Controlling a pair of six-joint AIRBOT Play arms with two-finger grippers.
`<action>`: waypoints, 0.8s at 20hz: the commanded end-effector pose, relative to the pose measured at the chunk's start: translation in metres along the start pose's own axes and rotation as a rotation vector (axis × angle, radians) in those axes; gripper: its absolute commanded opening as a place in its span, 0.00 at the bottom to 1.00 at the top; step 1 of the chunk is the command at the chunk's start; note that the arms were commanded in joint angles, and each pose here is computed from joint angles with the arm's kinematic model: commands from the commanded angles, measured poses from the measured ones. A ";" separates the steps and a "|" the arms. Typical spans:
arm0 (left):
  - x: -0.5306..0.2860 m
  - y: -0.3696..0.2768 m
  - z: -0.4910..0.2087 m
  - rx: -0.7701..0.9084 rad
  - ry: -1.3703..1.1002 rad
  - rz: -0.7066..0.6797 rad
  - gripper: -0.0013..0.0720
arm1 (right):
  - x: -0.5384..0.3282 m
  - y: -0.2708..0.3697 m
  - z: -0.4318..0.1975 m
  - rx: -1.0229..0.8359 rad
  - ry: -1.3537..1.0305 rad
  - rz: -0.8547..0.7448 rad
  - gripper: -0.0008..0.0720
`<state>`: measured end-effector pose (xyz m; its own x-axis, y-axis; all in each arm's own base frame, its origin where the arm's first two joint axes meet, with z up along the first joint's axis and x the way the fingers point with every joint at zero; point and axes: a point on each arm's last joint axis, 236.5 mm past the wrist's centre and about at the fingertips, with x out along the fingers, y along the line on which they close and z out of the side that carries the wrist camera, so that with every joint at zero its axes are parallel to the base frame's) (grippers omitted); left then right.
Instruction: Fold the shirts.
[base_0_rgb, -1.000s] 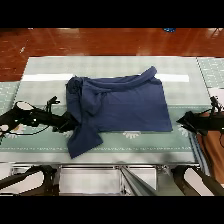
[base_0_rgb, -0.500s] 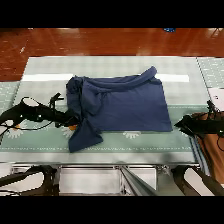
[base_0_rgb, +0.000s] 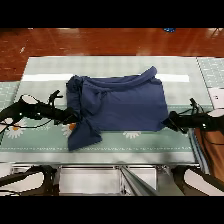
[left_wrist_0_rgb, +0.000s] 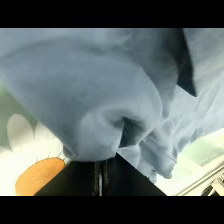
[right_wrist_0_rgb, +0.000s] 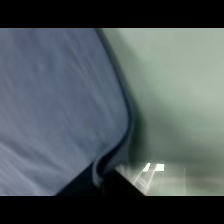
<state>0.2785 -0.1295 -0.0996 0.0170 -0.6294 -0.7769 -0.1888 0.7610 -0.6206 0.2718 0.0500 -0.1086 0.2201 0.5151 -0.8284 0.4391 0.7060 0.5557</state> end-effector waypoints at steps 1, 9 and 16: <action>-0.012 -0.011 0.011 0.033 -0.015 -0.023 0.05 | 0.011 0.052 0.021 -0.085 -0.037 0.105 0.04; -0.248 -0.151 0.112 0.265 -0.573 -0.321 0.05 | -0.196 0.246 0.109 -0.533 -0.432 0.254 0.04; -0.430 -0.279 0.046 0.654 -1.009 -0.345 0.05 | -0.436 0.353 0.017 -0.913 -0.971 0.248 0.04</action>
<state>0.4013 -0.0607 0.3173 0.7096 -0.6582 -0.2516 0.3813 0.6590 -0.6484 0.4015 0.0659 0.3561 0.8147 0.4565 -0.3577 -0.3148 0.8661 0.3883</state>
